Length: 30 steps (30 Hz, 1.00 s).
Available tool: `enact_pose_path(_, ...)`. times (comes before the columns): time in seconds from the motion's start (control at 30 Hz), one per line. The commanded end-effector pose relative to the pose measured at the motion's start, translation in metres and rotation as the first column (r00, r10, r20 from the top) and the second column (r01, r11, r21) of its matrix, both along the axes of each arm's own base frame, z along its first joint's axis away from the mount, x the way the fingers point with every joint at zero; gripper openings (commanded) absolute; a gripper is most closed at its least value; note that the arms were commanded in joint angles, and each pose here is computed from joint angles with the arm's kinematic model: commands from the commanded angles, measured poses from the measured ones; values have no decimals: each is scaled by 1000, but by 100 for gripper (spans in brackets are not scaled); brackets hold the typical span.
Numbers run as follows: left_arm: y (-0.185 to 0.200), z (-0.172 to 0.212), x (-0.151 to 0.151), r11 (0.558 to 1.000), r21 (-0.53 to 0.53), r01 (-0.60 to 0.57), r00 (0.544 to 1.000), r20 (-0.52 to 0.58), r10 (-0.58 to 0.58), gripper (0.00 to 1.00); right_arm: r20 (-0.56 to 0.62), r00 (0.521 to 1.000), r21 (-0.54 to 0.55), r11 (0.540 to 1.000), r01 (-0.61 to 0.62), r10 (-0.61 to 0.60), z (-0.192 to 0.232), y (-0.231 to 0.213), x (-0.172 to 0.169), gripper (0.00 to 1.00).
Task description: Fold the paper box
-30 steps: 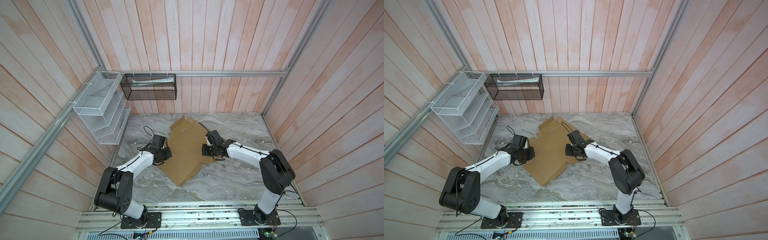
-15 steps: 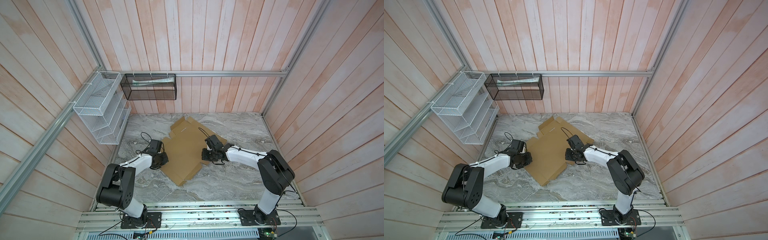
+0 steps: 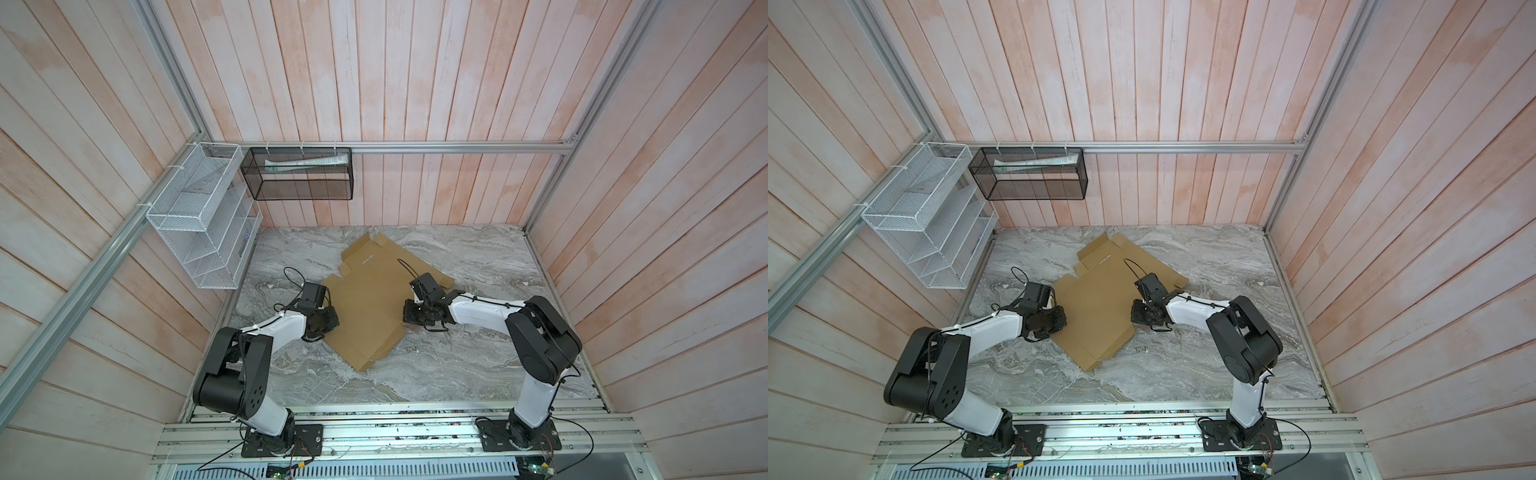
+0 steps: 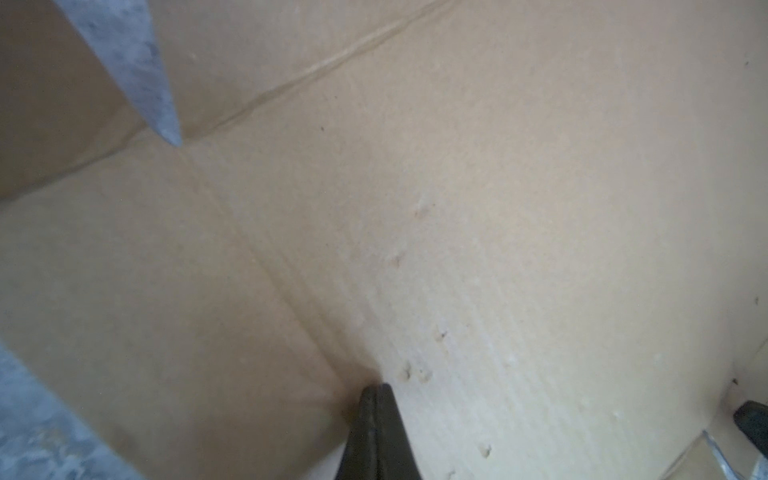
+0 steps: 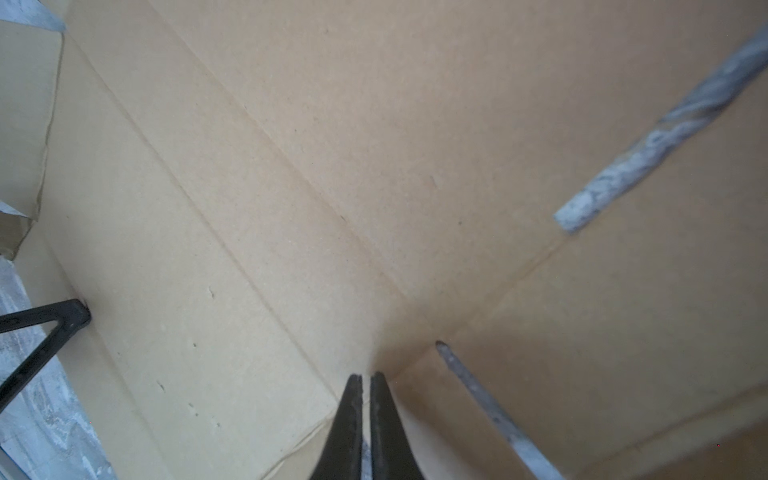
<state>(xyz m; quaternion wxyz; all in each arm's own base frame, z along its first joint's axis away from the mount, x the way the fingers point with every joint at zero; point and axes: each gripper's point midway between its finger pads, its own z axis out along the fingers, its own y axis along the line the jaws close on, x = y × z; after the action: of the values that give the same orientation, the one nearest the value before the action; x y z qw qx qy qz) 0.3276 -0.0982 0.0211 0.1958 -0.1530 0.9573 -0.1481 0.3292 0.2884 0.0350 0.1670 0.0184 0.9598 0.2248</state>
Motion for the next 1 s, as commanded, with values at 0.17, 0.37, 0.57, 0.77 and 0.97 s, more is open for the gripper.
enact_pose_path(0.17,-12,-12,-34,1000,-5,21,996,-84,-22,0,-53,999,-24,1000,10,-11,-27,-11,1,8)
enact_pose_path(0.37,-27,-10,-49,999,-24,42,995,-85,-44,0,-52,999,-47,999,15,-18,-31,-25,14,8)
enact_pose_path(0.57,-45,-12,-64,996,-33,82,992,-98,-85,0,-50,999,-87,996,1,-6,-37,-39,28,8)
enact_pose_path(0.77,-82,-11,-77,984,-61,164,980,-104,-170,0,-18,1000,-116,993,0,-2,-38,-53,47,8)
enact_pose_path(0.97,-105,-1,-78,976,-80,204,975,-76,-211,0,76,997,-138,990,2,9,-10,-59,76,8)
